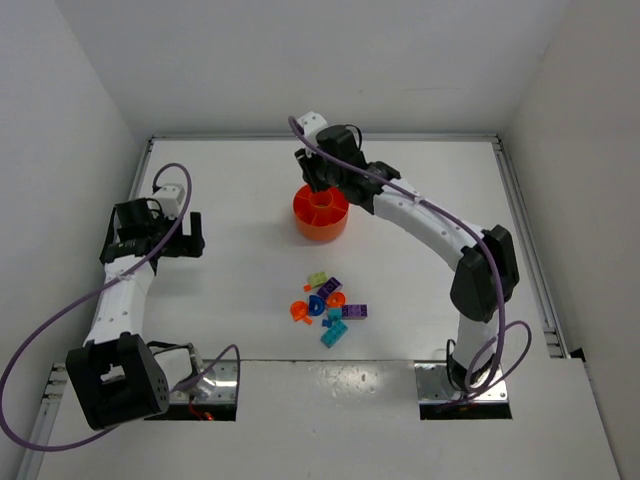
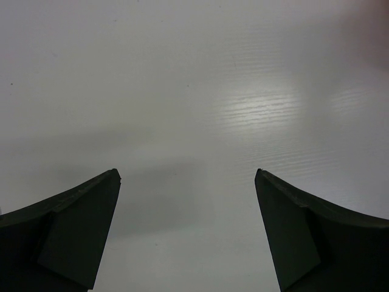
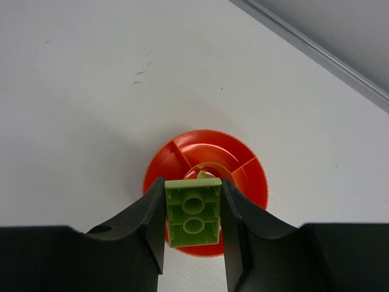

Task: Sort the legos into containers by color

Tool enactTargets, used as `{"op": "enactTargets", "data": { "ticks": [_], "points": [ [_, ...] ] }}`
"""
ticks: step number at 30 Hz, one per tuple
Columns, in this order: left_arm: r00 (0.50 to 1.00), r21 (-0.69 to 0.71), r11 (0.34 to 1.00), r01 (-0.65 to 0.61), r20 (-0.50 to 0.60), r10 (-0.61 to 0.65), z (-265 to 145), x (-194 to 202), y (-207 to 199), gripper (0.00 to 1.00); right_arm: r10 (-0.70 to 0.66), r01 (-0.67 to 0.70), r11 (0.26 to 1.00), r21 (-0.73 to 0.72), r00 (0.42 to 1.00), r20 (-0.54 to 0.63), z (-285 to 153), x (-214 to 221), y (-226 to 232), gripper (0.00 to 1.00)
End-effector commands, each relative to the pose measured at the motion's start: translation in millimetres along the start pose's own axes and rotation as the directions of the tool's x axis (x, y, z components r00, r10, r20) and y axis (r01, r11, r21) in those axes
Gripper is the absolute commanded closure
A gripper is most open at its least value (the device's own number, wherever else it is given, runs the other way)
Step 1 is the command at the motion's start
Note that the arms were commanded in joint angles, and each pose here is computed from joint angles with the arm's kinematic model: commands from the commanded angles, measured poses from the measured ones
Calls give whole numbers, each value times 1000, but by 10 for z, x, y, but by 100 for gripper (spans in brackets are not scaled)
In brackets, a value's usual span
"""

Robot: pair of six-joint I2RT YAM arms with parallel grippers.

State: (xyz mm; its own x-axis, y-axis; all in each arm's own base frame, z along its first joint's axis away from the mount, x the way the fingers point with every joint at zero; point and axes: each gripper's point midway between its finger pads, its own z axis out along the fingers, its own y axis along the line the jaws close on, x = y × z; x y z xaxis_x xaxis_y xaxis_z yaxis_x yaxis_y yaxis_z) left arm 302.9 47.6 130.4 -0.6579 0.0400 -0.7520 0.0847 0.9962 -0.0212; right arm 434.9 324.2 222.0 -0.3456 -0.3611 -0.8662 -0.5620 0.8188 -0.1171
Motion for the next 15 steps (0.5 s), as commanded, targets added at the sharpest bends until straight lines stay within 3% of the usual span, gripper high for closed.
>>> {"op": "enactTargets", "data": {
  "ticks": [1, 15],
  "points": [
    [999, -4, 1000, -16, 51, 17, -47, -211, 51, 0, 97, -102, 994, 43, 991, 92, 63, -169, -217, 100],
    [999, 3, 1000, -5, 35, 5, -9, -170, 68, 0, 176, -178, 983, -51, 984, -31, 421, 255, -206, 100]
  ]
}}
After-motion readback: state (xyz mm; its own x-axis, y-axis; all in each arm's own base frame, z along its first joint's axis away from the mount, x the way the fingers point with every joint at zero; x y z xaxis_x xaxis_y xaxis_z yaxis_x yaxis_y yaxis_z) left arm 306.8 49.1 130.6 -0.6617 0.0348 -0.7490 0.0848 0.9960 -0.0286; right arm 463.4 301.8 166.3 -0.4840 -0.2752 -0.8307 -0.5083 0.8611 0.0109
